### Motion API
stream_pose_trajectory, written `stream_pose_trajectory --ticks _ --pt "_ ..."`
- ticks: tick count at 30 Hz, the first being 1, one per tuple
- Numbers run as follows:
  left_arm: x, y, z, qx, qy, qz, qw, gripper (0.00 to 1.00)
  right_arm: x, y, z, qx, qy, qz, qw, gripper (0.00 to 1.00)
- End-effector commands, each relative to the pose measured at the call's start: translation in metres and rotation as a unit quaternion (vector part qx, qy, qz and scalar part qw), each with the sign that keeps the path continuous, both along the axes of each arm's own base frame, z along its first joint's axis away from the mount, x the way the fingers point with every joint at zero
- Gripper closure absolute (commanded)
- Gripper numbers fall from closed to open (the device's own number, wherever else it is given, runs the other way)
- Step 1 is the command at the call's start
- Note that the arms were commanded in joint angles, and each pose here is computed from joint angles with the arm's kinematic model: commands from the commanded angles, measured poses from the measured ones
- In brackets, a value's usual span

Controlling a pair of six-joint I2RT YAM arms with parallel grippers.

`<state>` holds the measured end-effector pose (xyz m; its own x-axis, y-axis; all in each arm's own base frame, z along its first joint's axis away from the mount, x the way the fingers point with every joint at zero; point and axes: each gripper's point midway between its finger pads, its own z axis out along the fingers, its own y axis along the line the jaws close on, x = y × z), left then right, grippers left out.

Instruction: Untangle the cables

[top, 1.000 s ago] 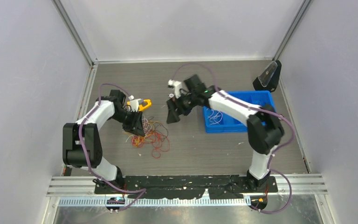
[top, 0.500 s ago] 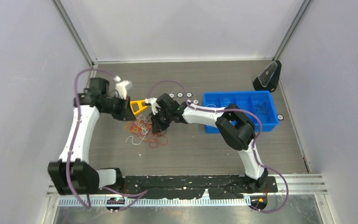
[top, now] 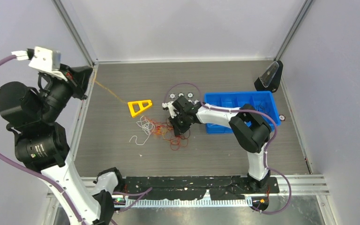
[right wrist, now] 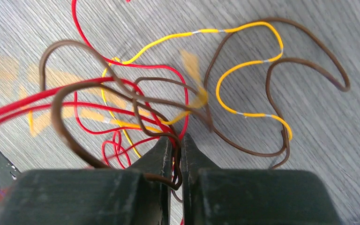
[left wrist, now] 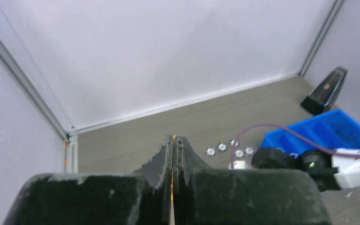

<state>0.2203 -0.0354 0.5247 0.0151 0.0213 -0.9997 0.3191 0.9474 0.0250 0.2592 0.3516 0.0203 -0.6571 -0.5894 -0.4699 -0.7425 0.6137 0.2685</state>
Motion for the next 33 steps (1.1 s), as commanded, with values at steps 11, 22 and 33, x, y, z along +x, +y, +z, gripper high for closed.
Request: stream_pose_trajectory --ticks 11,22,33 --pt "-0.032 0.017 0.226 -0.146 -0.304 0.031 0.941 1.00 -0.018 -0.051 -0.028 -0.067 0.039 -0.001 0.997 0.94" --pt "-0.019 0.021 0.226 -0.207 -0.289 -0.021 0.934 1.00 -0.024 -0.045 0.010 -0.024 0.020 0.044 0.999 0.54" --pt "-0.022 0.000 0.199 -0.181 -0.251 -0.063 0.949 1.00 -0.012 0.035 0.265 0.254 -0.190 0.196 0.928 0.05"
